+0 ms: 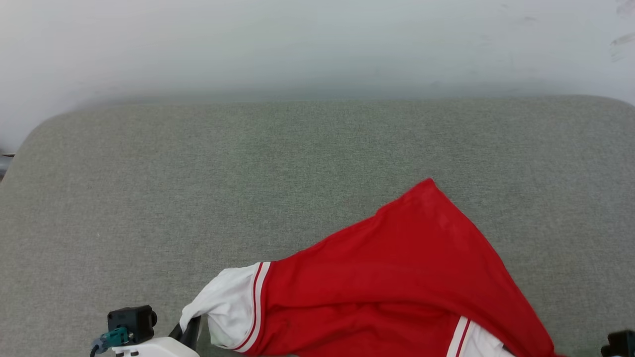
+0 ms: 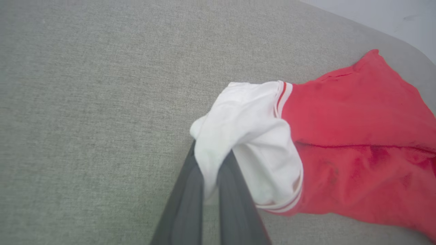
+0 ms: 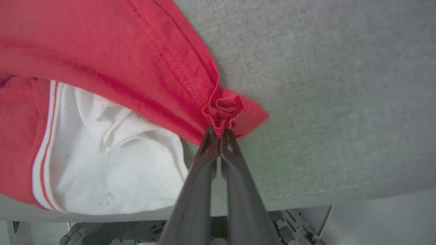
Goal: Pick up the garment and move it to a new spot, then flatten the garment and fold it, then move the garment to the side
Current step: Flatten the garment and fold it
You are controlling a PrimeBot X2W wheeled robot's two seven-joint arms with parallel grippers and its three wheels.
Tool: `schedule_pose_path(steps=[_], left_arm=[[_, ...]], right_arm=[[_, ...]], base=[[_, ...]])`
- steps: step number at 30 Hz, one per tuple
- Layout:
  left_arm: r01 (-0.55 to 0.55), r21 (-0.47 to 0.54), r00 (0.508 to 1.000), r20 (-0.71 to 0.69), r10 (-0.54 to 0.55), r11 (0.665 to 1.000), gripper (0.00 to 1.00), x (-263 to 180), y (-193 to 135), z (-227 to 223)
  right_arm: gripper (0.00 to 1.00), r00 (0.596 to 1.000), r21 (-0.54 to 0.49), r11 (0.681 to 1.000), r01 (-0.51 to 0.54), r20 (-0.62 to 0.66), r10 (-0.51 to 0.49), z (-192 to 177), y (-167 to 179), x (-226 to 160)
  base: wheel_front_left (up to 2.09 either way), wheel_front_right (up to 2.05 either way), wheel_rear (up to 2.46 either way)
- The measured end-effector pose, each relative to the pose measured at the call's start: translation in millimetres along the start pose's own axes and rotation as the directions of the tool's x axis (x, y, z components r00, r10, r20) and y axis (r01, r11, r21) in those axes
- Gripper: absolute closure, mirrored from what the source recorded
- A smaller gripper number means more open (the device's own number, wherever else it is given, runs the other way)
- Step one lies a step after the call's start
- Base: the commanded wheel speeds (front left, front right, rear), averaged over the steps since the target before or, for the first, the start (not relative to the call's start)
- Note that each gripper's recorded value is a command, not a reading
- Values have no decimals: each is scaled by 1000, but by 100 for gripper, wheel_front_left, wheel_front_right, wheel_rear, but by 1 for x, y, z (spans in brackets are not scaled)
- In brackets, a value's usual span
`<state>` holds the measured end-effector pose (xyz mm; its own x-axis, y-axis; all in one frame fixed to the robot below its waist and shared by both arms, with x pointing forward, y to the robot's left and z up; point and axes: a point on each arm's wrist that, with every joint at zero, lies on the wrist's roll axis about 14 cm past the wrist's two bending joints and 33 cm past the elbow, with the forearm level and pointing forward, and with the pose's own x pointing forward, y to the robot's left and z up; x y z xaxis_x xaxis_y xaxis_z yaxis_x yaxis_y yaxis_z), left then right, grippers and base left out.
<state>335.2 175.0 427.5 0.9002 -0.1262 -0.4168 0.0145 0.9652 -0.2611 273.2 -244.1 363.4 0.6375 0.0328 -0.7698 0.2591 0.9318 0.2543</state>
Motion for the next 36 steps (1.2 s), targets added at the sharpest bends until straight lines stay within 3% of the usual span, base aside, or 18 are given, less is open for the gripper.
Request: schedule_pose_path(steps=[3,4,5,9,15,21,23,28,32,36], left_arm=[[0,-3,1000,-10,0,1000,100,-1,-1,-2],[1,-3,1000,-9,-1,1000,100,-1,-1,-2],[1,-3,1000,-11,-1,1000,100,-1,-1,-2],[1,-4,1000,-12,-1,1000,100,0,0,-1],[-1,-11,1000,-20,0,1000,100,3,1,-2],[17,-15,1000,3,-17,1000,100,10,-5,5],[21,-21,1000,11,-21,1000,100,13,-7,8],[37,-15,999,34,-36,999,100,26,-10,17],[43,-13,998,35,-43,999,100,36,-10,18],[47,-24,998,36,-46,999,100,44,-10,17]], right_arm=[[100,1000,42,999,7,-21,-7,-18,-3,-7],[87,1000,53,999,4,0,-4,-16,-3,-8],[0,1000,61,998,-3,24,1,-13,-1,-8],[0,981,63,997,-34,192,21,19,7,-12],[0,882,-18,998,-57,468,59,94,26,-17],[0,854,-133,987,-93,499,147,137,58,4],[0,860,-192,975,-112,473,192,150,74,15],[0,922,-322,933,-164,286,261,163,107,54],[0,961,-384,901,-203,99,258,165,126,82],[0,968,-445,865,-233,-19,251,165,145,104]], base=[[0,0,0],[0,0,0],[0,0,0],[0,0,0],[0,0,0],[0,0,0],[0,0,0],[0,0,0],[0,0,0],[0,0,0]])
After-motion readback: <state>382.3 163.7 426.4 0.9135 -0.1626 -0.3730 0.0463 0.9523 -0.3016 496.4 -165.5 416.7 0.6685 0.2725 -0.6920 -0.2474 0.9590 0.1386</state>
